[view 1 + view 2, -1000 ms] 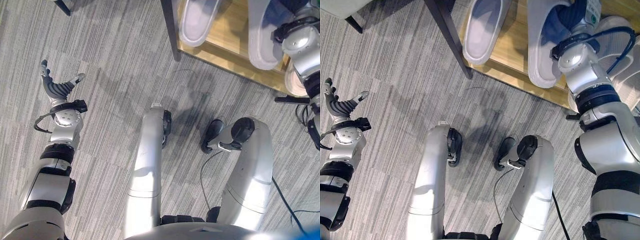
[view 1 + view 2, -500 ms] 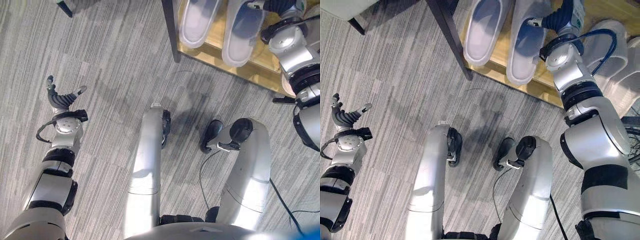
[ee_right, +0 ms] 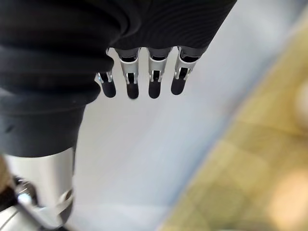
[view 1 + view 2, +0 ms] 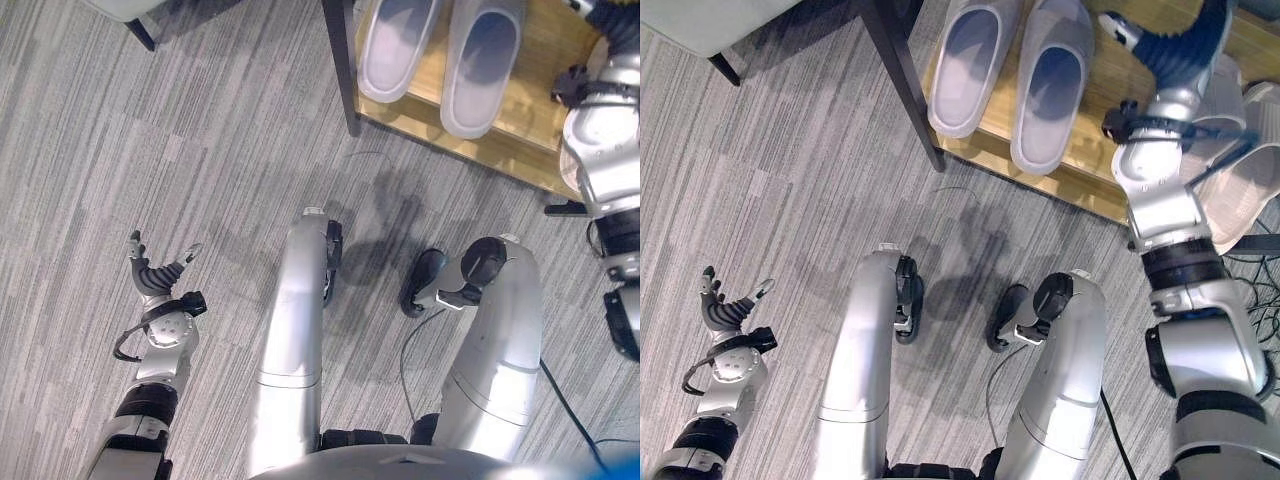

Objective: Arrange the slippers neatly on the shoe rack.

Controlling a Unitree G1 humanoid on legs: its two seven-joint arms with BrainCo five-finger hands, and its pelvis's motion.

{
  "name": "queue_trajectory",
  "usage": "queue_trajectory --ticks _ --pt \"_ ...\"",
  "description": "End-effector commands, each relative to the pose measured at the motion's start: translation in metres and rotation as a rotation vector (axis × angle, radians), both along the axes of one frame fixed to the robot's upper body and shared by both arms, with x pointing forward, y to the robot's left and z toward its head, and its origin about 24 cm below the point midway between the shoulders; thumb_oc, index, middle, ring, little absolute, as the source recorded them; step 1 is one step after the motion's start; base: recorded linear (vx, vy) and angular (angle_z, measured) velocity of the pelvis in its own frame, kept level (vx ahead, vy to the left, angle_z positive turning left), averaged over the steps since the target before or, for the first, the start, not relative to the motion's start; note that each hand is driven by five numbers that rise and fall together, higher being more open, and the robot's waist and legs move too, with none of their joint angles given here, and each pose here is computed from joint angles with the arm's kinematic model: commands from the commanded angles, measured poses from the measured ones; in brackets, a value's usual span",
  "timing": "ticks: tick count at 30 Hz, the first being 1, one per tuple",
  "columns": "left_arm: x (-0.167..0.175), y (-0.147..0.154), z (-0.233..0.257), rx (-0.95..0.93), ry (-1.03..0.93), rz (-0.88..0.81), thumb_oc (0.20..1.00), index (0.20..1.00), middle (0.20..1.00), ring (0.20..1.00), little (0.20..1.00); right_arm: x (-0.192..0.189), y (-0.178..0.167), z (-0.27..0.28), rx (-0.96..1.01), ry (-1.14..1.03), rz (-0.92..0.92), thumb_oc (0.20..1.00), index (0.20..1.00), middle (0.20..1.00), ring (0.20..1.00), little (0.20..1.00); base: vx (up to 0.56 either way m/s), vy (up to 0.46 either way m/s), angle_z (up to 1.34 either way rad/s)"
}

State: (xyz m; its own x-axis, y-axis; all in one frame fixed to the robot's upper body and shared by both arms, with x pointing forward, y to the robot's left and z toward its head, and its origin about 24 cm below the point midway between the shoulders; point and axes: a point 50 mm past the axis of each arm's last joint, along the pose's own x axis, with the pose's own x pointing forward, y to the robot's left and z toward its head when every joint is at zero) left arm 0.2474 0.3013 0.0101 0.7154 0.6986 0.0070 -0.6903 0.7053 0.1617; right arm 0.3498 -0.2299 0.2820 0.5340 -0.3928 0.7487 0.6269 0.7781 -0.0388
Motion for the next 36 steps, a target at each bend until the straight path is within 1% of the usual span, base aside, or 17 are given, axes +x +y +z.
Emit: queue_trajectory --ticks 1,3,5,6,8,10,17,18,19,21,22,23,26,28,31,36 --pt "-0.006 0.012 0.000 0.035 0.010 0.061 1.000 1.000 1.000 1.000 1.000 -0.006 0.020 0.026 -0.053 -0.139 0.043 1.000 1.000 1.000 1.000 1.000 0.04 -0.021 -0.04" --pt "-0.009 0.010 -0.007 0.020 0.032 0.085 1.000 1.000 1.000 1.000 1.000 -0.013 0.036 0.009 0.009 -0.160 0.113 1.000 1.000 1.000 1.000 1.000 0.04 -0.010 -0.03" --pt "-0.016 0.004 -0.012 -0.053 -0.005 0.116 1.000 1.000 1.000 1.000 1.000 -0.021 0.053 -0.005 -0.024 -0.146 0.194 1.000 1.000 1.000 1.000 1.000 0.02 -0.021 -0.07" --pt "-0.016 0.000 -0.014 -0.060 -0.002 0.101 1.000 1.000 1.000 1.000 1.000 -0.023 0.060 -0.008 -0.038 -0.141 0.236 1.000 1.000 1.000 1.000 1.000 0.04 -0.018 0.04" --pt "-0.017 -0.003 -0.016 -0.056 0.009 0.091 1.000 1.000 1.000 1.000 1.000 -0.024 0.065 -0.010 -0.055 -0.134 0.258 1.000 1.000 1.000 1.000 1.000 0.01 -0.001 -0.03" --pt "-0.019 -0.008 -0.006 -0.038 -0.043 0.050 1.000 1.000 1.000 1.000 1.000 -0.024 0.070 -0.020 -0.044 -0.101 0.282 1.000 1.000 1.000 1.000 1.000 -0.02 -0.002 -0.18" --pt "-0.019 -0.007 0.004 -0.022 -0.075 0.036 1.000 1.000 1.000 1.000 1.000 -0.024 0.083 -0.029 -0.043 -0.069 0.323 1.000 1.000 1.000 1.000 1.000 0.00 0.000 0.00" --pt "-0.019 -0.006 0.006 0.010 -0.070 0.045 1.000 1.000 1.000 1.000 1.000 -0.028 0.086 -0.031 -0.030 -0.076 0.344 1.000 1.000 1.000 1.000 1.000 0.00 0.000 0.00" --pt "-0.017 -0.008 0.005 0.002 -0.069 0.046 1.000 1.000 1.000 1.000 1.000 -0.030 0.087 -0.032 -0.019 -0.080 0.359 1.000 1.000 1.000 1.000 1.000 0.00 0.000 0.00" --pt "-0.019 -0.003 0.003 -0.010 -0.063 0.064 1.000 1.000 1.000 1.000 1.000 -0.028 0.082 -0.035 -0.019 -0.058 0.346 1.000 1.000 1.000 1.000 1.000 0.00 0.000 0.00" --pt "-0.029 0.009 -0.025 -0.076 0.042 0.134 1.000 1.000 1.000 1.000 1.000 -0.027 0.085 -0.028 -0.018 -0.089 0.366 1.000 1.000 1.000 1.000 1.000 0.00 0.000 0.00" --pt "-0.013 0.011 -0.030 -0.115 0.078 0.185 1.000 1.000 1.000 1.000 1.000 -0.027 0.098 -0.026 -0.011 -0.100 0.422 1.000 1.000 1.000 1.000 1.000 0.03 -0.010 -0.04" --pt "-0.003 0.013 -0.029 -0.133 0.090 0.219 1.000 1.000 1.000 1.000 1.000 -0.028 0.110 -0.032 0.000 -0.086 0.487 1.000 1.000 1.000 1.000 1.000 0.01 0.007 -0.09" --pt "-0.002 0.025 -0.028 -0.136 0.110 0.268 1.000 1.000 1.000 1.000 1.000 -0.027 0.119 -0.041 0.041 -0.052 0.538 1.000 1.000 1.000 1.000 1.000 0.00 0.004 -0.02" --pt "-0.004 0.032 -0.030 -0.162 0.129 0.304 1.000 1.000 1.000 1.000 1.000 -0.028 0.125 -0.051 0.077 -0.016 0.581 1.000 1.000 1.000 1.000 1.000 0.00 0.008 -0.04" --pt "-0.008 0.031 -0.033 -0.168 0.136 0.322 1.000 1.000 1.000 1.000 1.000 -0.031 0.122 -0.060 0.094 0.000 0.543 1.000 1.000 1.000 1.000 1.000 0.00 0.001 -0.01"
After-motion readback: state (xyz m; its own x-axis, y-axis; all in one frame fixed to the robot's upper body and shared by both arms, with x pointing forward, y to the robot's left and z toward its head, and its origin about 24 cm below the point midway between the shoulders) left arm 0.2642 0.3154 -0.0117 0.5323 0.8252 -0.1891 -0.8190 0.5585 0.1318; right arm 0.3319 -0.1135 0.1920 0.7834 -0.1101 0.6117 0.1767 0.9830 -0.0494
